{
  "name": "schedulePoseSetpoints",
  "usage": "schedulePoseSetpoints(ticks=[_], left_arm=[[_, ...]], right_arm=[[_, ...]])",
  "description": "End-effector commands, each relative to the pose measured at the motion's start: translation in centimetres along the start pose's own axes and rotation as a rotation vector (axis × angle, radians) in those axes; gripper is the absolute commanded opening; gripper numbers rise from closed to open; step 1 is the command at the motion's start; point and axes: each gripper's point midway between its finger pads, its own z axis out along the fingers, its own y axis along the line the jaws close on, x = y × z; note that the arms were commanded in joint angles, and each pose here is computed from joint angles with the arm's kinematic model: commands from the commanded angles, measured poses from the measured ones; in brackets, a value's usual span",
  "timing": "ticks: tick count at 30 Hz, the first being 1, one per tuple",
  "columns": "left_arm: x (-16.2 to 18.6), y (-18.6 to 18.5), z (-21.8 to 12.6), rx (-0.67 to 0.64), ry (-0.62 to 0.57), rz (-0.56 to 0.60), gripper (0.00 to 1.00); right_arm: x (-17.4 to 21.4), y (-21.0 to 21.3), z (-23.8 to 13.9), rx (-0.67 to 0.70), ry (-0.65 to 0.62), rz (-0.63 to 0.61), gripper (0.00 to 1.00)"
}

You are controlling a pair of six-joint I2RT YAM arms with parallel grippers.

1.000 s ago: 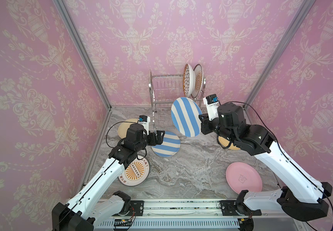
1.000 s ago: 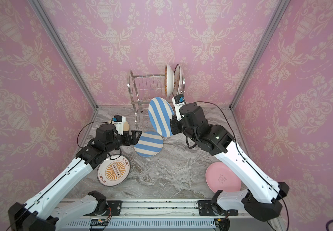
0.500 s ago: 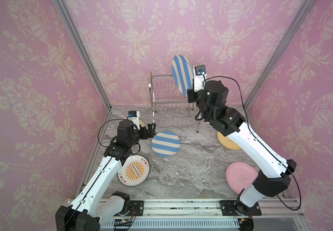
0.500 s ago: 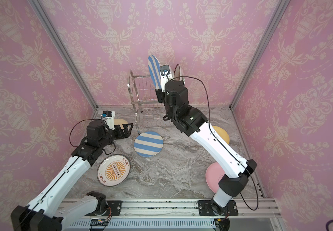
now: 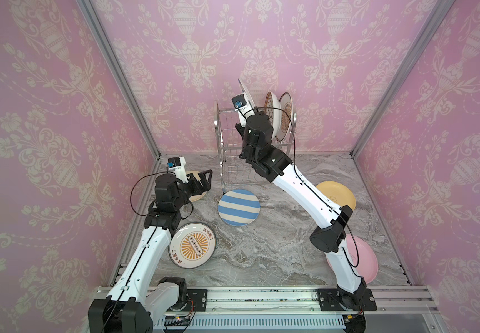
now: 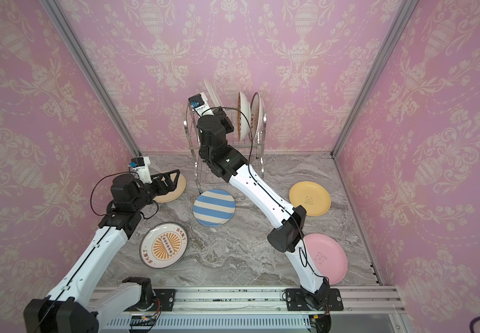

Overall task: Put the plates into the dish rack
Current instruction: 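Carry the upright striped plate with the right gripper up to the rack, then lower the striped plate into the rack slots beside the flower-pattern plate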

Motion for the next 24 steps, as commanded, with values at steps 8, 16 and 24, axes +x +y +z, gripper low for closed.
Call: schedulePoseSetpoints(ticks=[8,16,24], left_arm=[[0.7,-0.3,0.4,0.06,0.016,-0.034,0.99],[0.8,-0.4,0.4,0.066,0.022,-0.04,0.99],[1.0,-0.2,0.5,0.062,0.03,-0.041,0.99]], right_arm=[[0.6,-4.2,1.3,0.091,0.034,0.157,0.0],[3.1,-3.7,3.1,0.065,0.08,0.237,0.0],[4.7,-2.8,3.8,0.055,0.112,0.259,0.0]])
